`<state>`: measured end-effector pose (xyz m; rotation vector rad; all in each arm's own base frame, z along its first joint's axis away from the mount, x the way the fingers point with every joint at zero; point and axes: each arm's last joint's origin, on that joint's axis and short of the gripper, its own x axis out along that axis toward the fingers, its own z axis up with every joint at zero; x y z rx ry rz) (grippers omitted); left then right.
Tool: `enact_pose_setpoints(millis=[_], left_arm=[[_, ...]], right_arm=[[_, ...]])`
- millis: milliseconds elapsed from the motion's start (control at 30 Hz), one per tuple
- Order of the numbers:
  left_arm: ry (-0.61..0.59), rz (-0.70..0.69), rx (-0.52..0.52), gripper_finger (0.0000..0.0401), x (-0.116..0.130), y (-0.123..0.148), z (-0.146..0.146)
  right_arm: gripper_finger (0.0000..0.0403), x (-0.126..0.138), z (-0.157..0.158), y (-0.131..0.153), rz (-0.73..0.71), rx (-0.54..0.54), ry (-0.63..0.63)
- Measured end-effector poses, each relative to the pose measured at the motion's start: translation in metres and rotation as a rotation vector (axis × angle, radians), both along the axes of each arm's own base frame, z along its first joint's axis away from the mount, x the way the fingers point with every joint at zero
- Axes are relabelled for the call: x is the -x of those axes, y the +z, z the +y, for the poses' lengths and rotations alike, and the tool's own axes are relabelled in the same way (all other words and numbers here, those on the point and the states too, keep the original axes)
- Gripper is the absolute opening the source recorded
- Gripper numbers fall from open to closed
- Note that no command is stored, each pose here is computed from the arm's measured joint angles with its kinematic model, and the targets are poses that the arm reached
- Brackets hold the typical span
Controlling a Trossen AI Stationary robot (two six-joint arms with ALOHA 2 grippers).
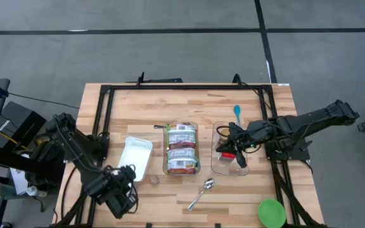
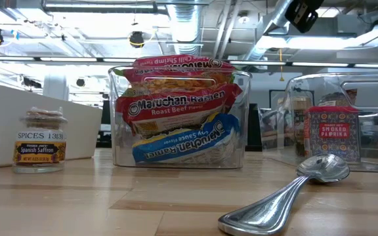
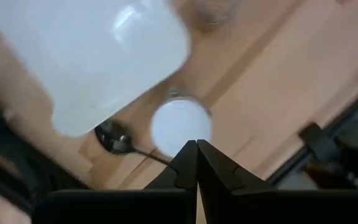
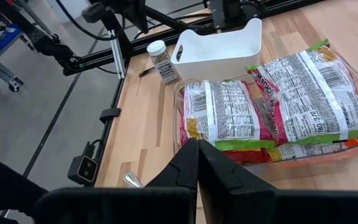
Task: Pick & Place Food Item
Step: Put the white spice bottle into the right transparent bin
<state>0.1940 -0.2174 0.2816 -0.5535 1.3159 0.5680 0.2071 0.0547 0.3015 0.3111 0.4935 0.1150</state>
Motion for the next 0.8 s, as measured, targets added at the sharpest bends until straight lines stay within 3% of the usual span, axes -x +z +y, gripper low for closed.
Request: enact_pose_setpoints(millis=[267,633,800], left_arm=[[-0.302,0.004,-0.038,0.0000,-0.0016,-0.0001,-0.0015],[-0.433,0.014,-0.060,0.0000,-0.0022,-0.0001,-0.0008],[-0.437,0.057,-0.005,0.0017,-0.0035,-0.0003,0.0003]], right_arm=[[0.0000,0.0000,0.0000,0.0000,0.000,0.000,0.000],[0.0000,0.0000,0.0000,-0.0001,0.001,0.000,0.000],[0.0000,0.0000,0.0000,0.0001,0.000,0.000,0.000]])
